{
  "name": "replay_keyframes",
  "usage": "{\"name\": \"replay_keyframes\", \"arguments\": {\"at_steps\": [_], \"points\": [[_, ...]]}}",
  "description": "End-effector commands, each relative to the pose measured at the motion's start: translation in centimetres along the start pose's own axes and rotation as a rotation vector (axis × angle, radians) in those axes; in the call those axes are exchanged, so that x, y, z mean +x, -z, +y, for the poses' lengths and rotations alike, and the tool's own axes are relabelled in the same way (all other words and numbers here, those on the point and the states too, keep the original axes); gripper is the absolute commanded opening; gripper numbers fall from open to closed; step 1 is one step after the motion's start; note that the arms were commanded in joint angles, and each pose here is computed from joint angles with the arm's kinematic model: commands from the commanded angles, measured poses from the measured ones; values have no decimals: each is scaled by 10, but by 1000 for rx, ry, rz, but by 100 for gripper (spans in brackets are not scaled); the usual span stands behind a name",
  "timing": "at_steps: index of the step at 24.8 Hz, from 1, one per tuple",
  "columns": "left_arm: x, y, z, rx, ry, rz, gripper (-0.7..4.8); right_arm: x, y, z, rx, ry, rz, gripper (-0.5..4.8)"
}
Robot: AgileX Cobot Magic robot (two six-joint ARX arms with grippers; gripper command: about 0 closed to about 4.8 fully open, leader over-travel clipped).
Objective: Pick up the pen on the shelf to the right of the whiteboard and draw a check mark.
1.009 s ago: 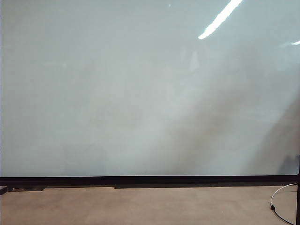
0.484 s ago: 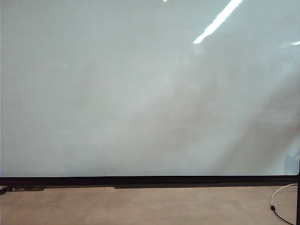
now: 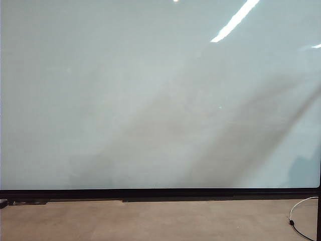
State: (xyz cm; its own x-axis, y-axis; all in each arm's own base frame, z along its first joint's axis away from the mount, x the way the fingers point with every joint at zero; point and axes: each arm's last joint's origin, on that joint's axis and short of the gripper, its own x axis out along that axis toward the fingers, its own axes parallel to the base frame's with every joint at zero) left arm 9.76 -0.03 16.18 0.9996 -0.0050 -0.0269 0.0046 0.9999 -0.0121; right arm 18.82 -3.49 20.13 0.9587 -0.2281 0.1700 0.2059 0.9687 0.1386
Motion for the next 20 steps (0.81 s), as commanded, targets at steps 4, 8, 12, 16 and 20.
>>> {"name": "replay_keyframes", "arguments": {"at_steps": [4, 8, 12, 16, 20], "points": [[0, -2, 0, 4, 0, -9, -5, -17, -5, 20, 7, -19, 95, -5], [0, -2, 0, 4, 0, -9, -4, -29, -14, 32, 22, -80, 79, -5], [0, -2, 0, 4, 0, -9, -4, -36, -18, 44, 40, -159, 74, -6], [0, -2, 0, 4, 0, -9, -4, -41, -14, 55, 85, -228, 121, -5], [0, -2, 0, 4, 0, -9, -4, -50, -8, 72, 121, -342, 195, -6]]}}
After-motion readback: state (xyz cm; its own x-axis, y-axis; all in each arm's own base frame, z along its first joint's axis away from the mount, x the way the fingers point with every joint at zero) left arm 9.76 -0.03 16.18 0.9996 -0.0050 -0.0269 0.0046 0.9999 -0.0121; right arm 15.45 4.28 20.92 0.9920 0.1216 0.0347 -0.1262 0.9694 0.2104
